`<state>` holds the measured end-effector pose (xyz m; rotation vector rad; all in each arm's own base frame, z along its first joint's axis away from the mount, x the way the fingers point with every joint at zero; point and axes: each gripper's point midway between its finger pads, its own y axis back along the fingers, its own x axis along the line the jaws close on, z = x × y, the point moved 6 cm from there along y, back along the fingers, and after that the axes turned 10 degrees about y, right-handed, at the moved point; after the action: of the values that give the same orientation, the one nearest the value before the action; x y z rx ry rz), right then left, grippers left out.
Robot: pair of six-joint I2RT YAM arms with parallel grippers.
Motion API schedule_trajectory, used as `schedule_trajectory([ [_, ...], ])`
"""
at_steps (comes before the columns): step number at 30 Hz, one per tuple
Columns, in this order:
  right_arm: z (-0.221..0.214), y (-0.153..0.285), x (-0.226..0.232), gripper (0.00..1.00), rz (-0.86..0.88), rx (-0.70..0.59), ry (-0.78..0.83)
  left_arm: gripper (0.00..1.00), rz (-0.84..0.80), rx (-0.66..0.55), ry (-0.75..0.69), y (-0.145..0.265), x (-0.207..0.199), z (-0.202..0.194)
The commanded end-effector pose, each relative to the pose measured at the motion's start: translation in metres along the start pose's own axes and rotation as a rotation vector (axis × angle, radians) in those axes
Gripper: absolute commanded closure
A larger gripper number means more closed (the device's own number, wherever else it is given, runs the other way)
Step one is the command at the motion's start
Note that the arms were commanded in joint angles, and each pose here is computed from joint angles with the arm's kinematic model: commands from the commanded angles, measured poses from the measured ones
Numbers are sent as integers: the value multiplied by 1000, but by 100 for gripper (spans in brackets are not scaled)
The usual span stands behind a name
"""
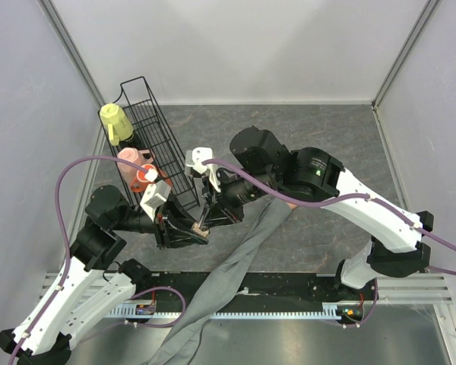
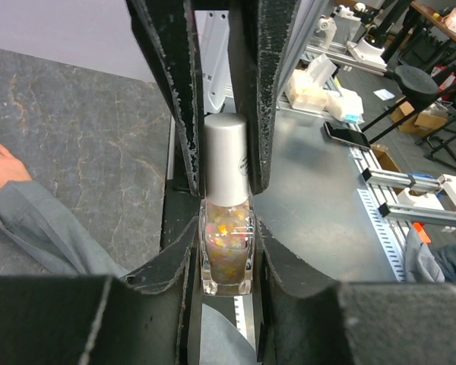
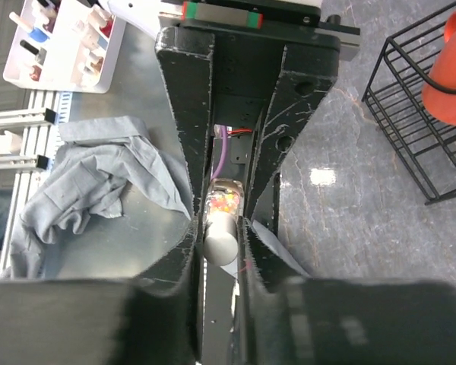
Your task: Paint the nails
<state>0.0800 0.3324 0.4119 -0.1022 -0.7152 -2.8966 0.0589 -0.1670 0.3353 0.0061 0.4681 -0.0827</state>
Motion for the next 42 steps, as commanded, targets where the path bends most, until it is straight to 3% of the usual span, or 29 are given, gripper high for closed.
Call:
schedule_trajectory([
  [1,9,5,-2,97,-21,-26,22,98,-2,-31,-28,1,-10,15],
  [4,5,3,-11,100,-111,-11,-48,98,105,-94,-77,3,-1,23],
  [6,0,4,-26,100,-261,-1,-122,98,249,-174,-146,9,12,34],
  [9,0,-1,-34,100,-422,-82,-299,98,477,-292,-225,19,37,54],
  [11,3,-3,-40,100,-690,-172,-453,98,572,-346,-276,23,53,67],
  [14,-12,-13,-34,100,-913,-197,-689,98,593,-363,-323,19,67,71],
  [15,-17,-15,-38,100,-1014,-235,-709,98,594,-368,-324,16,74,73],
  [19,-24,-25,-34,100,-1084,-240,-728,98,549,-347,-290,6,82,69],
  [23,-13,-24,-34,97,-1075,-234,-702,98,526,-338,-285,7,79,58],
  [24,-13,-23,-34,82,-1072,-221,-674,98,525,-334,-281,8,78,55],
  [26,-10,-22,-32,63,-1050,-210,-653,98,510,-325,-269,9,72,51],
  [27,-9,-20,-32,43,-1039,-200,-637,98,510,-304,-248,10,72,46],
  [30,-1,-7,-25,17,-986,-197,-572,98,461,-239,-218,9,63,36],
  [36,8,30,-8,3,-801,-134,-326,98,302,-129,-155,8,34,19],
  [41,6,37,5,15,-471,-107,-114,98,89,-37,-92,6,3,6],
  [42,7,35,18,16,-341,-117,-88,98,60,-27,-74,6,-3,6],
])
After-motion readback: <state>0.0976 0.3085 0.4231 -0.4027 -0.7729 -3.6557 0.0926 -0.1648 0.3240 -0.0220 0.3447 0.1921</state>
